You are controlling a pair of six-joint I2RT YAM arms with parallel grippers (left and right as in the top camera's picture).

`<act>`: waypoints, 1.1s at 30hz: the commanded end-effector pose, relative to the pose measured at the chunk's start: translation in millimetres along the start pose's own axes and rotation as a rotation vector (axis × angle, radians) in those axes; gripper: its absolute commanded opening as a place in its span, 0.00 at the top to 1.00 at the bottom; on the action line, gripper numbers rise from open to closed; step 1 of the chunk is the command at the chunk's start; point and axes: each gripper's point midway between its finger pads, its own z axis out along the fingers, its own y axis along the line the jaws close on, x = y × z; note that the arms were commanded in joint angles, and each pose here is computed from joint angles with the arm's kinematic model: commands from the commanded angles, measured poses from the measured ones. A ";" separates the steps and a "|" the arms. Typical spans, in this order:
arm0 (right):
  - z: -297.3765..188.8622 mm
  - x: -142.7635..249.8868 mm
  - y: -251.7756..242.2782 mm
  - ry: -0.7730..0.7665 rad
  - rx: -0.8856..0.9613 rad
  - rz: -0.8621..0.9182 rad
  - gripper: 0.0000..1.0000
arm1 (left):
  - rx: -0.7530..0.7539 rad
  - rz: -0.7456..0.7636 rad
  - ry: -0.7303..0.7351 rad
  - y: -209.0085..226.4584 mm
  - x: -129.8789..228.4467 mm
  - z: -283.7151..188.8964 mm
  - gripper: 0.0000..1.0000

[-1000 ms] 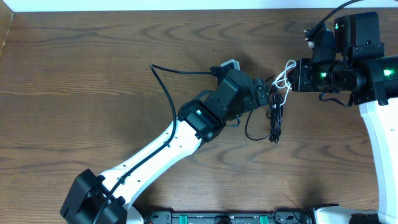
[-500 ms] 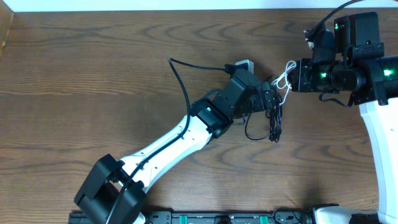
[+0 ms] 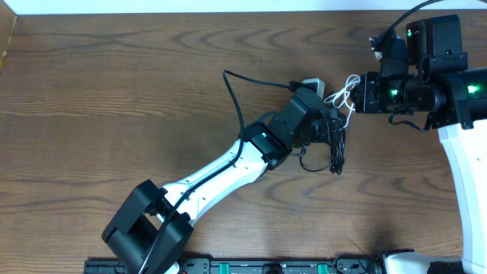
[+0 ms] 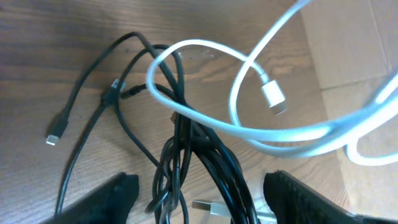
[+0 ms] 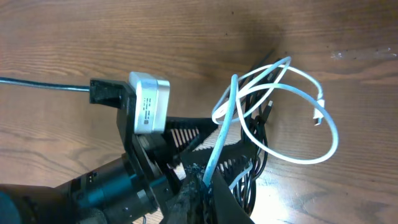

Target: Untangle cables

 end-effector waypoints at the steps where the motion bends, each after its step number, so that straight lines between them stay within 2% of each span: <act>1: -10.8 -3.2 8.9 -0.031 -0.023 -0.032 0.99 | -0.015 0.077 0.035 4.6 9.3 0.5 0.52; 6: -10.8 -3.4 9.0 -0.032 -0.023 -0.033 0.99 | -0.228 0.111 0.078 50.9 23.8 -5.2 0.71; 8: -10.9 -3.3 8.9 -0.032 -0.023 -0.032 0.99 | -0.291 0.126 0.107 66.1 31.3 -6.3 0.74; 16: -11.0 -4.2 5.6 -0.036 -0.005 -0.039 0.99 | -0.347 0.165 0.205 84.2 63.0 10.1 0.81; 18: -11.0 -4.2 -2.6 -0.038 0.042 -0.036 0.99 | -0.341 0.174 0.211 80.9 67.3 11.1 0.86; 22: -6.2 16.9 -10.1 0.050 0.070 0.006 0.99 | -0.336 0.180 0.214 78.0 69.9 11.6 0.92; 23: -3.3 23.9 -12.6 0.078 0.077 0.017 0.97 | -0.338 0.181 0.215 78.3 70.2 11.4 0.92; 25: 6.3 38.6 -19.2 0.137 0.092 0.044 0.87 | -0.337 0.180 0.216 78.3 70.2 11.5 0.92; 28: 30.0 67.6 -28.0 0.245 0.086 0.113 0.87 | -0.337 0.180 0.216 78.3 70.2 11.5 0.92; 29: 38.9 77.7 -26.3 0.283 0.054 0.128 0.84 | -0.337 0.180 0.216 78.3 70.4 11.4 0.92; 31: 57.0 91.7 -18.9 0.329 -0.033 0.154 0.75 | -0.335 0.179 0.218 77.9 70.7 11.5 0.92; 32: 66.2 96.5 -14.5 0.341 -0.086 0.169 0.66 | -0.335 0.176 0.217 77.9 70.7 11.5 0.92; 33: 72.1 98.8 -12.8 0.344 -0.116 0.179 0.52 | -0.335 0.176 0.217 77.9 70.7 11.5 0.92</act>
